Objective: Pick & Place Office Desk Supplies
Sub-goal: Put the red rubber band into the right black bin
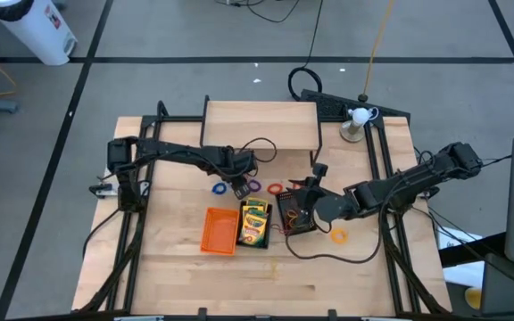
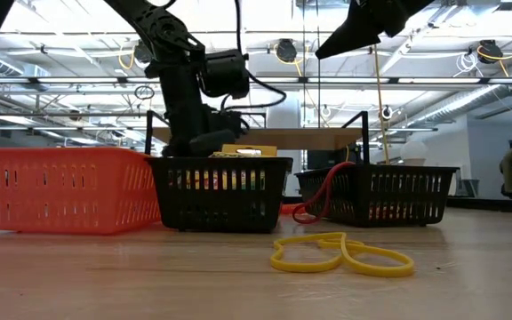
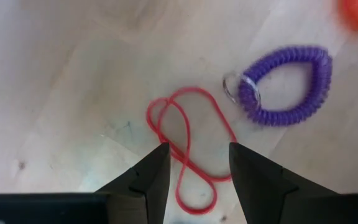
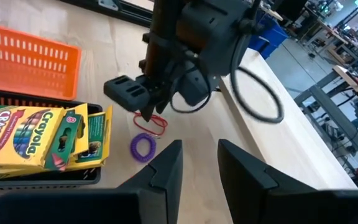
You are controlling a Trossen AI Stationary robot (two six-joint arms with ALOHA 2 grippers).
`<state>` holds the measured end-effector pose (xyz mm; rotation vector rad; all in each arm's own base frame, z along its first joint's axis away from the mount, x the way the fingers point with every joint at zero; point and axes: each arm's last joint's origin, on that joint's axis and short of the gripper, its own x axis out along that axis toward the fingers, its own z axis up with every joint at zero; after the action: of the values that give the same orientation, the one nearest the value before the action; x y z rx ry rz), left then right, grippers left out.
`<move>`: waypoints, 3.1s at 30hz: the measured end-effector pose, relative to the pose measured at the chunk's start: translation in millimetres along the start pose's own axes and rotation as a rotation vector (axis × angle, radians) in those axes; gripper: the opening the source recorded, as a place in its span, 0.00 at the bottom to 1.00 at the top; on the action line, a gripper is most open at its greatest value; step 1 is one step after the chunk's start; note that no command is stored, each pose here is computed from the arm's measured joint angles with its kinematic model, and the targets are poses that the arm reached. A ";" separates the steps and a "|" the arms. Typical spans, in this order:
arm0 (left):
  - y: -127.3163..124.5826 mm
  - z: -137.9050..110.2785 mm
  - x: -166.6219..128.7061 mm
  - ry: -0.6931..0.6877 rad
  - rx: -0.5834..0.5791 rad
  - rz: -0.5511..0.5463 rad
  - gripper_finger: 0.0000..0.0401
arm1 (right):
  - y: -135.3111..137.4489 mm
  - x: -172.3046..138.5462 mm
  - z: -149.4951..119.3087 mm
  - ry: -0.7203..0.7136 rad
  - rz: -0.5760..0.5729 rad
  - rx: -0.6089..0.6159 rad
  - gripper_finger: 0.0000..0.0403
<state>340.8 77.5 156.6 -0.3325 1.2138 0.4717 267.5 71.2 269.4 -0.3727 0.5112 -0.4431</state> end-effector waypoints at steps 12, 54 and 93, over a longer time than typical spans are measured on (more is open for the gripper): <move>-3.1 -2.4 27.1 0.050 -0.001 0.012 0.40 | 0.2 -0.1 -0.7 0.005 0.004 0.031 0.23; -58.6 -4.1 -199.0 -0.914 0.333 -0.482 0.00 | 0.5 0.0 2.3 -0.019 0.021 0.054 0.22; -72.8 -2.6 -209.5 -1.050 0.401 -0.558 0.00 | -25.9 22.9 26.4 -0.258 0.326 0.244 0.22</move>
<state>319.2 -21.5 353.9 -0.0343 0.1435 -0.1148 291.7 44.2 293.5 -0.1048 0.2549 -0.1351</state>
